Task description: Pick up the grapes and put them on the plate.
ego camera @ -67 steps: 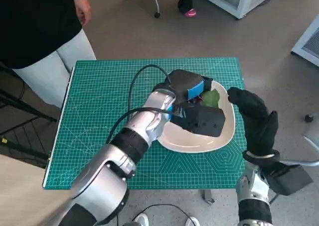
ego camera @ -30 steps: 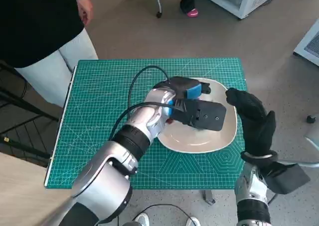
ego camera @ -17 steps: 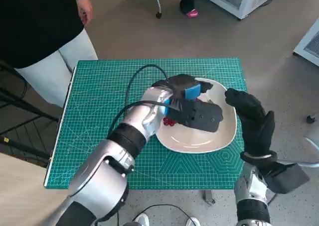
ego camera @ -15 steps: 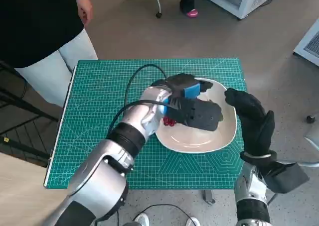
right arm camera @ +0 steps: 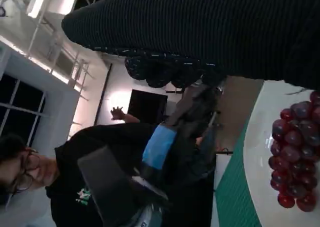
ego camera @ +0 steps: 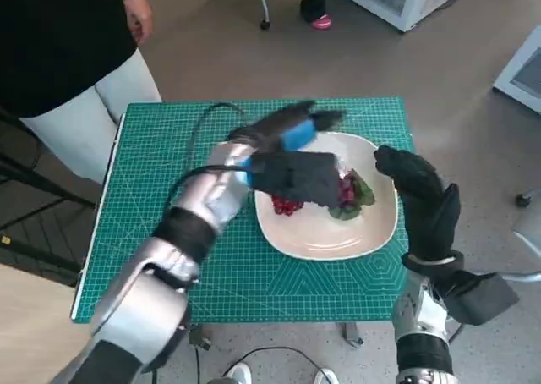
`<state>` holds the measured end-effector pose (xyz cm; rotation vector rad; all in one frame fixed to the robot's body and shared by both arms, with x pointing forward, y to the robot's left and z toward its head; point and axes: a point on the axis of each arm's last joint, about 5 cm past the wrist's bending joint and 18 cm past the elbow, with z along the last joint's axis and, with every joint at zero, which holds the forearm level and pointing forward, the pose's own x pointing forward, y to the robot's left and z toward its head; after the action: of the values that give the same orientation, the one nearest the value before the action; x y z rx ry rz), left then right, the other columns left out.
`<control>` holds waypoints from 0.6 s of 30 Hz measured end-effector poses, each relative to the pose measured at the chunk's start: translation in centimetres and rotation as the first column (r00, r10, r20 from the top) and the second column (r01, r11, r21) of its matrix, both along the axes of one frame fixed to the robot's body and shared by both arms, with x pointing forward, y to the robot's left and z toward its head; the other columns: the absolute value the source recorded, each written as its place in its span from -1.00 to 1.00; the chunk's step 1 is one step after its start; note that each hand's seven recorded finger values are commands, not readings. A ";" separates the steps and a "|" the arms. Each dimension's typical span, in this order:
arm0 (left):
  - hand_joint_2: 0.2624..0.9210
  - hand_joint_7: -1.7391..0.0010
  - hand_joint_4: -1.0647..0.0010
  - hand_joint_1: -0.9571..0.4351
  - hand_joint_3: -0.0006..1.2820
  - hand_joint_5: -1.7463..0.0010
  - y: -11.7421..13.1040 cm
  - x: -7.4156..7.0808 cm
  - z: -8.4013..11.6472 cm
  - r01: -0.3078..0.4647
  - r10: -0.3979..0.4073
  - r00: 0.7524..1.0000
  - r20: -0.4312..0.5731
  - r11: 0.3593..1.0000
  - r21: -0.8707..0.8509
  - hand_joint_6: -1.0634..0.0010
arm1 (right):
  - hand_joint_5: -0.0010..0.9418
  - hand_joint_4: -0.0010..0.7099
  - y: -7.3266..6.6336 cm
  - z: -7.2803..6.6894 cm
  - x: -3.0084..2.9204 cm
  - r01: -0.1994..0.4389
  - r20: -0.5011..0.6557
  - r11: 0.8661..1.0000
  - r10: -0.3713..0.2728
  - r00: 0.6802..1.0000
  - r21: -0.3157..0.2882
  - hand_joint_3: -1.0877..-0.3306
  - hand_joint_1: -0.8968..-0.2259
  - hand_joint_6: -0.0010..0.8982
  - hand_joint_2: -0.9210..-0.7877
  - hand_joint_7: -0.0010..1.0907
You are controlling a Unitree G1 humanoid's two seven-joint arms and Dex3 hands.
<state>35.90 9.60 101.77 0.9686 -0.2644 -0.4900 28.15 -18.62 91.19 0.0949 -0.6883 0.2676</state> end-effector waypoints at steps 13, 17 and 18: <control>1.00 0.98 0.75 -0.45 0.16 0.99 8.4 -3.3 -4.7 0.037 -0.061 0.998 -0.016 0.772 -0.634 0.55 | -0.99 0.46 0.4 0.2 0.29 -0.005 0.007 1.000 0.005 1.000 0.003 0.45 0.46 -0.20 -1.00 -0.24; 1.00 0.99 0.80 -0.46 0.18 1.00 10.1 -4.8 -6.5 0.037 -0.066 0.998 -0.008 0.659 -0.751 0.58 | -0.99 0.47 0.6 0.3 0.50 -0.008 0.009 1.000 0.008 1.000 0.001 0.46 0.46 -0.19 -1.00 -0.25; 1.00 0.99 0.81 -0.46 0.18 1.00 10.4 -5.2 -6.8 0.035 -0.060 0.998 -0.004 0.638 -0.769 0.58 | -0.99 0.47 0.6 0.3 0.54 -0.008 0.009 1.000 0.008 1.000 0.001 0.46 0.46 -0.19 -1.00 -0.25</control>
<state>30.72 19.98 94.95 0.1000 -0.4300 -0.3774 28.69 -17.97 91.48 0.0978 -0.6970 0.2752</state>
